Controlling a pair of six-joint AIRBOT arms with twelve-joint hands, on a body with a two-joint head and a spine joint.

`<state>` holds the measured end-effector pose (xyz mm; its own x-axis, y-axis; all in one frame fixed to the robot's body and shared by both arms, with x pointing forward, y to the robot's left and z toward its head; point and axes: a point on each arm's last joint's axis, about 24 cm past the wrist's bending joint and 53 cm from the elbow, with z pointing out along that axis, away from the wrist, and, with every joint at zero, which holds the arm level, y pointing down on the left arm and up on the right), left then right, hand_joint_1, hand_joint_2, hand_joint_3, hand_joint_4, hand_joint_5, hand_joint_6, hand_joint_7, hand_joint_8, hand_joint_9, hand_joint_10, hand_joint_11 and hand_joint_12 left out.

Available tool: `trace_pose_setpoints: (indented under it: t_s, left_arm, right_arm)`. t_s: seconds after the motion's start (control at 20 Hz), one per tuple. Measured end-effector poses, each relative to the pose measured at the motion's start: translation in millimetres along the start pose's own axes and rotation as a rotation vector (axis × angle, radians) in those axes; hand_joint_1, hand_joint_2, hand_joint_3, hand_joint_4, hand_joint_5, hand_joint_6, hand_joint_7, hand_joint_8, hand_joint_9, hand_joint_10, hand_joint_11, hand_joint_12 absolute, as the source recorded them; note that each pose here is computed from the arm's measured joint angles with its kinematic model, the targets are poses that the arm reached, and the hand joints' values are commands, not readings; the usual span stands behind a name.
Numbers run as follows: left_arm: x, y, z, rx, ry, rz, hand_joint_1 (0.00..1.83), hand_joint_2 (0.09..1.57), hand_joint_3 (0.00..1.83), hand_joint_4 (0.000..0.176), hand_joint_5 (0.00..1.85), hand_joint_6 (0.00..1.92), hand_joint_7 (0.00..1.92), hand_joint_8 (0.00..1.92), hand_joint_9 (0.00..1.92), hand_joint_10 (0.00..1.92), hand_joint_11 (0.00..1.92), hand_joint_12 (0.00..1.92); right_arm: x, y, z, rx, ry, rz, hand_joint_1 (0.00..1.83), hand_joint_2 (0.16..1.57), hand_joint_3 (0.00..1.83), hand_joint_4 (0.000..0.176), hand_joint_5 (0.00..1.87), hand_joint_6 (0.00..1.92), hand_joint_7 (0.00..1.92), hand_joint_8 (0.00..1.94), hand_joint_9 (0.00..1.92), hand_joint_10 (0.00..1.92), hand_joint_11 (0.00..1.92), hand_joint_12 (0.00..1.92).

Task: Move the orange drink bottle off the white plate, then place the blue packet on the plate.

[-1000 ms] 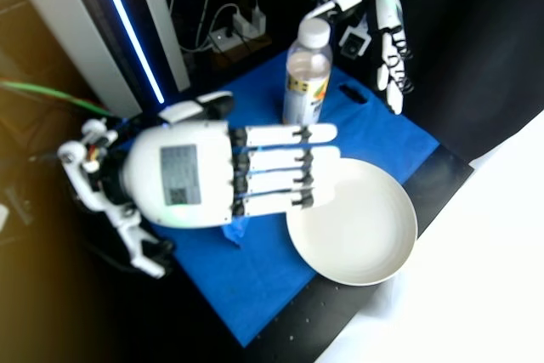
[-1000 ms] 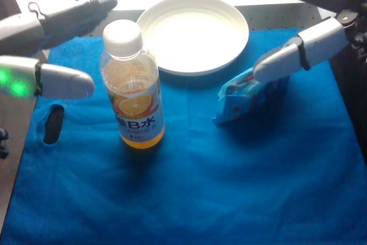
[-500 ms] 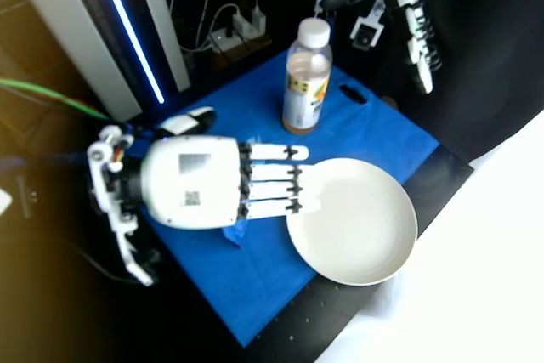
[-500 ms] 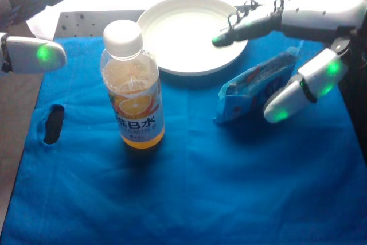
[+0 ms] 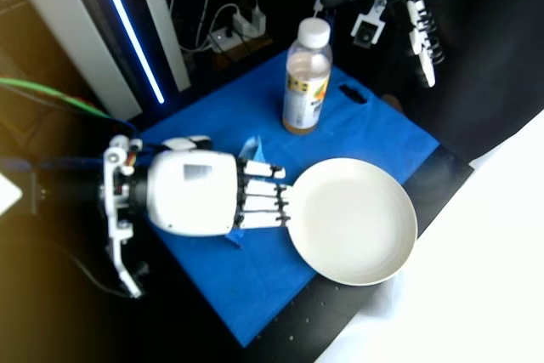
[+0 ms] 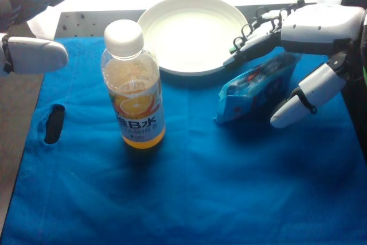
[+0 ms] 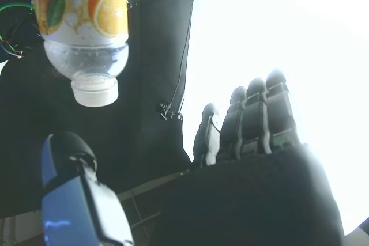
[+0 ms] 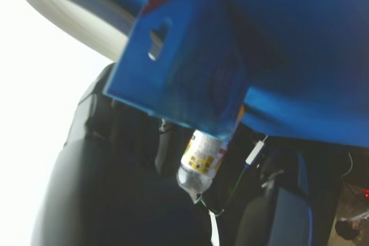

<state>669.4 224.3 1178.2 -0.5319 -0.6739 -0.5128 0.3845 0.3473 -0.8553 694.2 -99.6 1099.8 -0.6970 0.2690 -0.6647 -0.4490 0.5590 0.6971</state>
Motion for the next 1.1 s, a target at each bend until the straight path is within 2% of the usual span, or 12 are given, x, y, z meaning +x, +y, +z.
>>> trace_pose_setpoints:
  t_s: [0.15, 0.3, 0.35, 0.4, 0.5, 0.55, 0.7, 0.8, 0.9, 0.95, 1.0, 1.1]
  left_arm:
    - [4.7, -0.9, 0, 0.007, 0.007, -0.007, 0.43, 0.71, 0.0, 0.176, 0.0, 0.0, 0.0, 0.0, 0.0, 0.0, 0.0, 0.0]
    - [6.1, 1.1, 0, 0.003, 0.007, -0.012, 0.43, 0.72, 0.0, 0.176, 0.0, 0.0, 0.0, 0.0, 0.0, 0.0, 0.0, 0.0]
    - [6.5, 1.5, 0, 0.002, 0.007, -0.014, 0.41, 0.73, 0.0, 0.176, 0.0, 0.0, 0.0, 0.0, 0.0, 0.0, 0.0, 0.0]
    - [7.7, 1.5, 0, 0.002, 0.012, -0.011, 0.39, 0.73, 0.01, 0.176, 0.0, 0.0, 0.0, 0.0, 0.0, 0.0, 0.0, 0.0]
    - [9.2, 2.1, 1, 0.004, 0.01, -0.018, 0.36, 0.72, 0.0, 0.176, 0.0, 0.0, 0.0, 0.0, 0.0, 0.0, 0.0, 0.0]
    - [10.9, 2.3, 1, 0.005, 0.014, -0.019, 0.36, 0.72, 0.0, 0.176, 0.0, 0.0, 0.0, 0.0, 0.0, 0.0, 0.0, 0.0]
    - [12.3, 3.4, 1, 0.005, 0.013, -0.024, 0.4, 0.75, 0.01, 0.176, 0.0, 0.0, 0.0, 0.0, 0.0, 0.0, 0.0, 0.0]
    - [10.5, 3.9, 1, 0.004, 0.005, -0.029, 0.39, 0.76, 0.01, 0.176, 0.0, 0.0, 0.0, 0.0, 0.0, 0.0, 0.0, 0.0]
    - [7.5, 4.2, 0, 0.002, -0.004, -0.031, 0.37, 0.74, 0.0, 0.176, 0.0, 0.0, 0.0, 0.0, 0.0, 0.0, 0.0, 0.0]
    - [5.8, 6.5, -3, -0.006, -0.007, -0.027, 0.36, 0.73, 0.0, 0.176, 0.0, 0.0, 0.0, 0.0, 0.0, 0.0, 0.0, 0.0]
    - [5.7, 7.2, -4, -0.008, -0.007, -0.026, 0.35, 0.73, 0.0, 0.176, 0.0, 0.0, 0.0, 0.0, 0.0, 0.0, 0.0, 0.0]
    - [4.0, 12.7, -8, -0.028, -0.01, -0.024, 0.35, 0.73, 0.0, 0.176, 0.0, 0.0, 0.0, 0.0, 0.0, 0.0, 0.0, 0.0]
  right_arm:
    - [1, -2.9, 2, 0.011, 0.0, -0.002, 0.9, 0.8, 0.0, 0.04, 0.67, 0.01, 0.61, 0.0, 0.48, 0.01, 0.09, 0.67]
    - [-3, -7.8, 1, 0.026, -0.008, -0.004, 1.09, 0.96, 0.01, 0.0, 0.92, 0.02, 0.99, 0.06, 0.86, 0.12, 0.24, 1.27]
    - [-4, -8.6, 0, 0.028, -0.009, -0.004, 1.24, 1.04, 0.01, 0.0, 1.07, 0.43, 1.09, 0.79, 0.88, 0.48, 0.32, 1.51]
    - [-4, -9.1, 0, 0.029, -0.01, -0.004, 1.26, 1.08, 0.0, 0.0, 1.09, 0.55, 1.05, 1.04, 0.8, 0.75, 0.33, 1.47]
    - [-6, -10.2, 1, 0.029, -0.017, 0.004, 1.28, 1.08, 0.0, 0.0, 1.11, 0.53, 1.04, 1.13, 0.8, 1.12, 0.46, 1.39]
    - [-8, -10.2, 3, 0.026, -0.023, 0.016, 1.28, 1.09, 0.0, 0.0, 1.13, 0.5, 1.02, 1.17, 0.79, 1.23, 0.53, 1.53]
    - [-13, -13.9, 6, 0.03, -0.042, 0.035, 1.25, 1.09, 0.0, 0.0, 1.07, 0.68, 1.02, 1.09, 0.82, 0.99, 0.55, 1.36]
    - [-18, -16.5, 7, 0.035, -0.06, 0.054, 1.26, 1.12, 0.0, 0.0, 1.02, 0.67, 0.97, 1.24, 0.78, 1.18, 0.55, 1.61]
    - [-23, -12.0, 8, 0.026, -0.069, 0.051, 1.27, 1.08, 0.0, 0.0, 1.08, 0.62, 1.06, 1.06, 0.85, 1.06, 0.6, 1.54]
    - [-35, 0.2, 9, -0.002, -0.09, 0.04, 1.27, 1.08, 0.0, 0.0, 1.07, 0.65, 1.1, 0.98, 0.84, 0.99, 0.47, 1.55]
    - [-38, 3.2, 9, -0.009, -0.096, 0.039, 1.27, 1.08, 0.0, 0.0, 1.05, 0.66, 1.08, 1.02, 0.83, 1.02, 0.39, 1.62]
    - [-63, 26.0, 5, -0.063, -0.143, 0.02, 1.27, 1.12, 0.0, 0.0, 1.04, 0.62, 0.97, 1.25, 0.93, 1.34, 0.75, 1.69]
